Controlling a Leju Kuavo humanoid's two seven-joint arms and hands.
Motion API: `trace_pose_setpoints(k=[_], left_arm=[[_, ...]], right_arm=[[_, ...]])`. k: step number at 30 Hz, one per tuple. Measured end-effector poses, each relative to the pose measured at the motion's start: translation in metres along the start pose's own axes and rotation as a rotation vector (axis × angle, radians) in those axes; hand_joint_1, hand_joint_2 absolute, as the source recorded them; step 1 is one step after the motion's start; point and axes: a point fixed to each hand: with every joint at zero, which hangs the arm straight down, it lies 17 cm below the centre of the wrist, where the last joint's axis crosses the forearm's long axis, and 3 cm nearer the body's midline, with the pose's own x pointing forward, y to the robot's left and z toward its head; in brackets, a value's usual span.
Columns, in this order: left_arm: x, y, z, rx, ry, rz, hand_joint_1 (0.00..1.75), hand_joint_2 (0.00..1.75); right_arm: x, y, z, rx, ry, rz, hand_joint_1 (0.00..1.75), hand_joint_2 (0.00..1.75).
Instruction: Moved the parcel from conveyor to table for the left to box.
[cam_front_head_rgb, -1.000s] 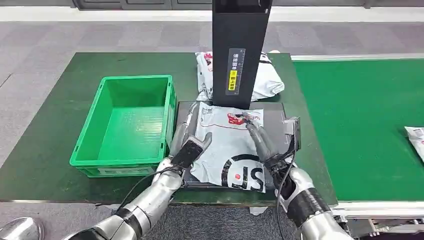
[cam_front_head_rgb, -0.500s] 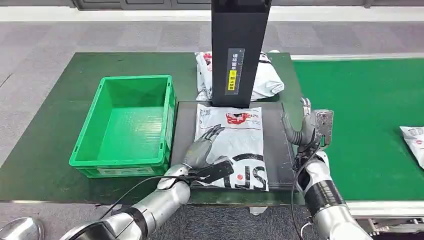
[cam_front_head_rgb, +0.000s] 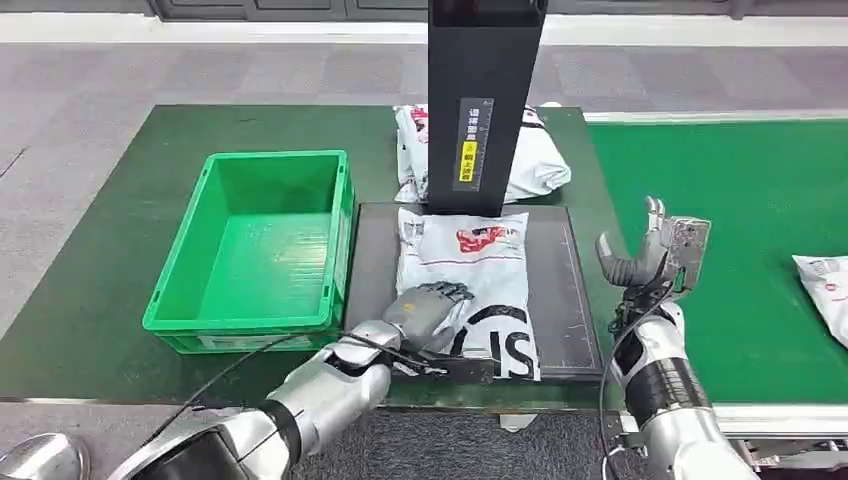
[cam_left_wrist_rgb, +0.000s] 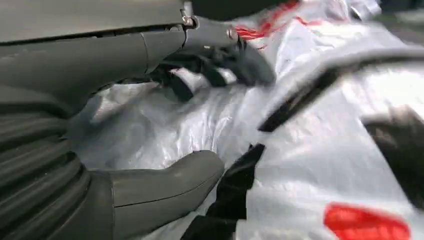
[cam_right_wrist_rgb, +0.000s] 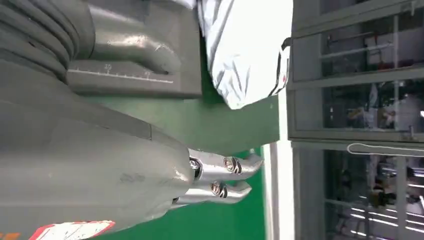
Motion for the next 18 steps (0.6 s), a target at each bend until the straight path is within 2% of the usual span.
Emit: trace_pose_setpoints(k=[4, 11, 18], left_arm=[[-0.001, 0.005, -0.001, 0.005, -0.016, -0.018, 1.75, 1.75], [-0.011, 0.041, 0.005, 0.244, -0.034, 0.025, 1.75, 1.75], [-0.012, 0.041, 0.005, 0.244, -0.032, 0.027, 1.75, 1.75]], right_arm=[[-0.016, -0.004, 0.003, 0.023, 0.044, 0.018, 0.00, 1.75], [-0.035, -0.009, 0.019, 0.024, 0.097, 0.028, 0.00, 1.75], [-0.035, -0.009, 0.020, 0.024, 0.098, 0.029, 0.00, 1.75]])
